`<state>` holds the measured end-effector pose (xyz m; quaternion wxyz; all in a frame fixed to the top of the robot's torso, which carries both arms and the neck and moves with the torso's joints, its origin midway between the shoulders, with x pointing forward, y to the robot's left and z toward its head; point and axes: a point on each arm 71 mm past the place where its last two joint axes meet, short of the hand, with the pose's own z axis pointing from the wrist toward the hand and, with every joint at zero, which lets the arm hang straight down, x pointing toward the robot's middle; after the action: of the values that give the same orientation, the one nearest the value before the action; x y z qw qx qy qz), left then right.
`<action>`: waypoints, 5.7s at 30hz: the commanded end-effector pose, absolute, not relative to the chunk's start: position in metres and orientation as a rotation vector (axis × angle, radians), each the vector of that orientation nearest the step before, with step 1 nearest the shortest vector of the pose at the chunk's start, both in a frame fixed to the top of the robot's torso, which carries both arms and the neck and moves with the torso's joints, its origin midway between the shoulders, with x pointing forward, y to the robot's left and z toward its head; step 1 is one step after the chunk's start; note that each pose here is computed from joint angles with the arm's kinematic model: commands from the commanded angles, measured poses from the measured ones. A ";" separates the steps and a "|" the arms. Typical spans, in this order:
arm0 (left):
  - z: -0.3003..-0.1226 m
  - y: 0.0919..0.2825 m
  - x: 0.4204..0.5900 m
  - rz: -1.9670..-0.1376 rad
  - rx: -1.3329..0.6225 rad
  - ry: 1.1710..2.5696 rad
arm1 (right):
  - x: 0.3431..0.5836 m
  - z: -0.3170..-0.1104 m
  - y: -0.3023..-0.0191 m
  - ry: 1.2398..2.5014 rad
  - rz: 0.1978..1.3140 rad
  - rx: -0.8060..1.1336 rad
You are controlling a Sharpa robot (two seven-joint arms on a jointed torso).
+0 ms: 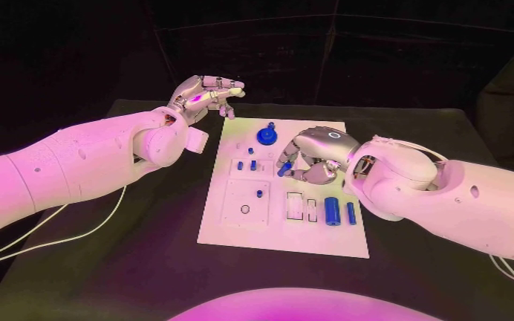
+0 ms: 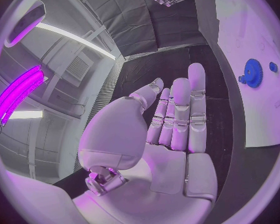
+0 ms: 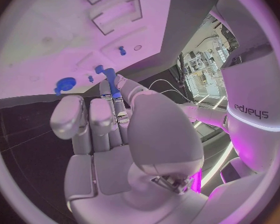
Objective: Assemble the parts on the task board
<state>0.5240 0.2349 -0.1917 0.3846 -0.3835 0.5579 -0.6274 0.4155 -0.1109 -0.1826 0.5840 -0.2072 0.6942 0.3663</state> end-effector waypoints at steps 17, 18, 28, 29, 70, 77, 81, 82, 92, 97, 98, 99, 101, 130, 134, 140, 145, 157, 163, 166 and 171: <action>-0.191 0.218 0.527 -1.642 -0.963 1.431 | 0.404 -0.218 -0.036 1.694 0.959 -0.634; -0.191 0.218 0.527 -1.643 -0.962 1.431 | 0.404 -0.221 -0.035 1.703 0.955 -0.639; -0.191 0.218 0.527 -1.641 -0.962 1.429 | 0.402 -0.232 -0.029 1.731 0.929 -0.681; -0.191 0.218 0.527 -1.641 -0.962 1.429 | 0.402 -0.233 -0.029 1.733 0.927 -0.684; -0.191 0.219 0.528 -1.639 -0.964 1.432 | 0.396 -0.241 -0.023 1.726 0.876 -0.745; -0.192 0.219 0.528 -1.639 -0.964 1.433 | 0.396 -0.240 -0.023 1.704 0.862 -0.757; -0.192 0.219 0.528 -1.639 -0.965 1.434 | 0.395 -0.240 -0.022 1.701 0.863 -0.763; -0.192 0.219 0.528 -1.639 -0.965 1.434 | 0.395 -0.240 -0.022 1.701 0.863 -0.764; -0.192 0.219 0.528 -1.639 -0.965 1.436 | 0.395 -0.241 -0.020 1.714 0.871 -0.774; -0.192 0.219 0.528 -1.639 -0.966 1.437 | 0.395 -0.241 -0.018 1.714 0.884 -0.769; -0.192 0.219 0.528 -1.639 -0.966 1.438 | 0.395 -0.241 -0.018 1.713 0.886 -0.768; -0.192 0.219 0.528 -1.639 -0.966 1.438 | 0.395 -0.241 -0.018 1.712 0.889 -0.767; -0.192 0.219 0.528 -1.639 -0.967 1.439 | 0.394 -0.241 -0.018 1.710 0.895 -0.765; -0.193 0.224 0.529 -1.627 -0.972 1.439 | 0.390 -0.214 -0.056 1.554 1.008 -0.519; -0.193 0.226 0.529 -1.624 -0.973 1.439 | 0.393 -0.200 -0.073 1.547 1.028 -0.431; -0.194 0.227 0.528 -1.619 -0.976 1.440 | 0.409 -0.178 -0.114 1.621 1.039 -0.169; -0.195 0.229 0.527 -1.610 -0.979 1.444 | 0.417 -0.170 -0.167 1.706 0.922 0.046; -0.197 0.240 0.521 -1.587 -0.986 1.443 | 0.403 -0.186 -0.239 1.840 0.583 0.180; -0.198 0.238 0.520 -1.593 -0.984 1.448 | 0.392 -0.198 -0.246 1.909 0.506 0.146; -0.198 0.237 0.519 -1.611 -0.978 1.451 | 0.387 -0.205 -0.248 1.951 0.475 0.135; -0.197 0.239 0.519 -1.614 -0.975 1.447 | 0.379 -0.215 -0.246 1.990 0.465 0.115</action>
<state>0.5190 0.2393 -0.1991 0.3771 -0.3848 0.5685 -0.6218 0.3814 -0.2469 -0.2121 0.5288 0.0637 0.8190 0.2135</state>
